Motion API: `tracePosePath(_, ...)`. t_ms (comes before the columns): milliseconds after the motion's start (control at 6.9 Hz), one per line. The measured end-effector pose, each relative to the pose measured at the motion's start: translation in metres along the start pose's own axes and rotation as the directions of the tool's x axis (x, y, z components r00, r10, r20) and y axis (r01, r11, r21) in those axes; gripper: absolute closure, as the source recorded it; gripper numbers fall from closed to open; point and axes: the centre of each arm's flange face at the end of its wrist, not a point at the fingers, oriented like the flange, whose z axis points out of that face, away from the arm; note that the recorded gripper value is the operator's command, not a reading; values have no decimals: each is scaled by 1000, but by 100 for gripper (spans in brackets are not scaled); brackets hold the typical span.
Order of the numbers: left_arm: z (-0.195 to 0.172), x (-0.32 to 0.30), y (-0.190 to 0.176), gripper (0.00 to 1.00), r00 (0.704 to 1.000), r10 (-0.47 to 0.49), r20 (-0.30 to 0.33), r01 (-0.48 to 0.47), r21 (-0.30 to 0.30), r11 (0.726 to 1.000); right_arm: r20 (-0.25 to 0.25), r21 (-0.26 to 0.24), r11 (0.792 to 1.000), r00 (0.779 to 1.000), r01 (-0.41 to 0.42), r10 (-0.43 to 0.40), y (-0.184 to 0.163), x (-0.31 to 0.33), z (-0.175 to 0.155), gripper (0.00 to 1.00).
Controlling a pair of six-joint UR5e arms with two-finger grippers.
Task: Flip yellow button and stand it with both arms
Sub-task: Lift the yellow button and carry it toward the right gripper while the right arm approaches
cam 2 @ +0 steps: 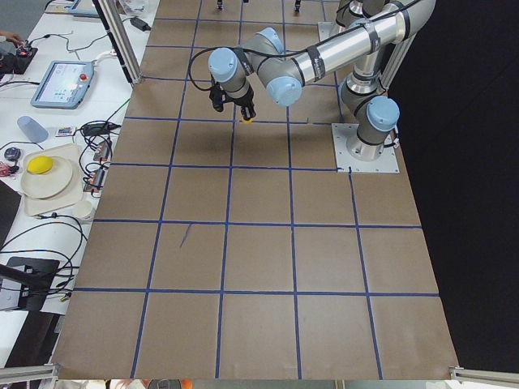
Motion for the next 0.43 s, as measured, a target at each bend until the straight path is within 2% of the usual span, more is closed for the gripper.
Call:
tracePosePath(145,1,20,10,99,991,-47,-127,40,-51,998,5,-1,1000,1000,-1,1,-1,0,1,0)
tracePosePath(290,5,40,17,99,965,-90,-247,67,-97,993,37,2,1000,999,-7,7,-3,1,0,0)
tracePosePath(434,10,60,20,99,924,-137,-356,94,-135,986,83,9,999,996,-37,37,-9,15,-3,0)
